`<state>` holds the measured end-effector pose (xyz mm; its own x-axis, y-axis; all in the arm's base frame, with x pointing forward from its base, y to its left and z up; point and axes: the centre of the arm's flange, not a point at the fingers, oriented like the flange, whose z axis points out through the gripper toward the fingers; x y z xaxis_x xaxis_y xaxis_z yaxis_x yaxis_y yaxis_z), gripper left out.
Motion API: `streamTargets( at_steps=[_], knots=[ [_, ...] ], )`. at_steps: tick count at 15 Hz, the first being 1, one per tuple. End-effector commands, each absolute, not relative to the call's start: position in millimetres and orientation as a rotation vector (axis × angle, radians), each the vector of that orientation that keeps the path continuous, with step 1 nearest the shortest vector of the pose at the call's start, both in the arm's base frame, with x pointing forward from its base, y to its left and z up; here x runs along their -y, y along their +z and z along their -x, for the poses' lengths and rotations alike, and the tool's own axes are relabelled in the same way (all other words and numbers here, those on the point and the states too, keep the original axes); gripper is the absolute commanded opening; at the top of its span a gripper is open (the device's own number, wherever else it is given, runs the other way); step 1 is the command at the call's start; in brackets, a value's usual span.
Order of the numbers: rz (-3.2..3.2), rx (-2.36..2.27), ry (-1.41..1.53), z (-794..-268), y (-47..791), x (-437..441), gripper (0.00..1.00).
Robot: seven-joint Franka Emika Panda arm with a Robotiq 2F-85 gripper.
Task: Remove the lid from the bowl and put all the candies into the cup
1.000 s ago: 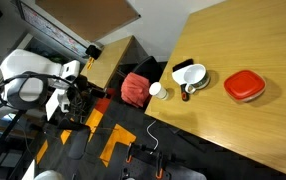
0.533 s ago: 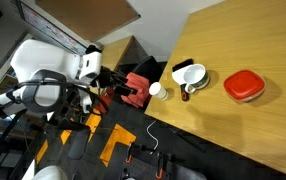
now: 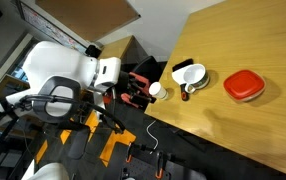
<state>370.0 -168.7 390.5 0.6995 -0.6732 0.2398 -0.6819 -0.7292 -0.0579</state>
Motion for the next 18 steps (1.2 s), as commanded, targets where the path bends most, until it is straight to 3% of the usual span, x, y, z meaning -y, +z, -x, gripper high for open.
streamTargets(
  at_steps=[1, 9, 18],
  knots=[
    [-2.862, 1.146, 0.382, -370.0, 390.5, 168.6, 1.00],
    [-2.787, 1.267, 0.469, -418.9, 376.4, 262.0, 1.00],
    [-2.831, 1.303, 0.351, -446.1, 308.4, 384.5, 1.00]
  ],
)
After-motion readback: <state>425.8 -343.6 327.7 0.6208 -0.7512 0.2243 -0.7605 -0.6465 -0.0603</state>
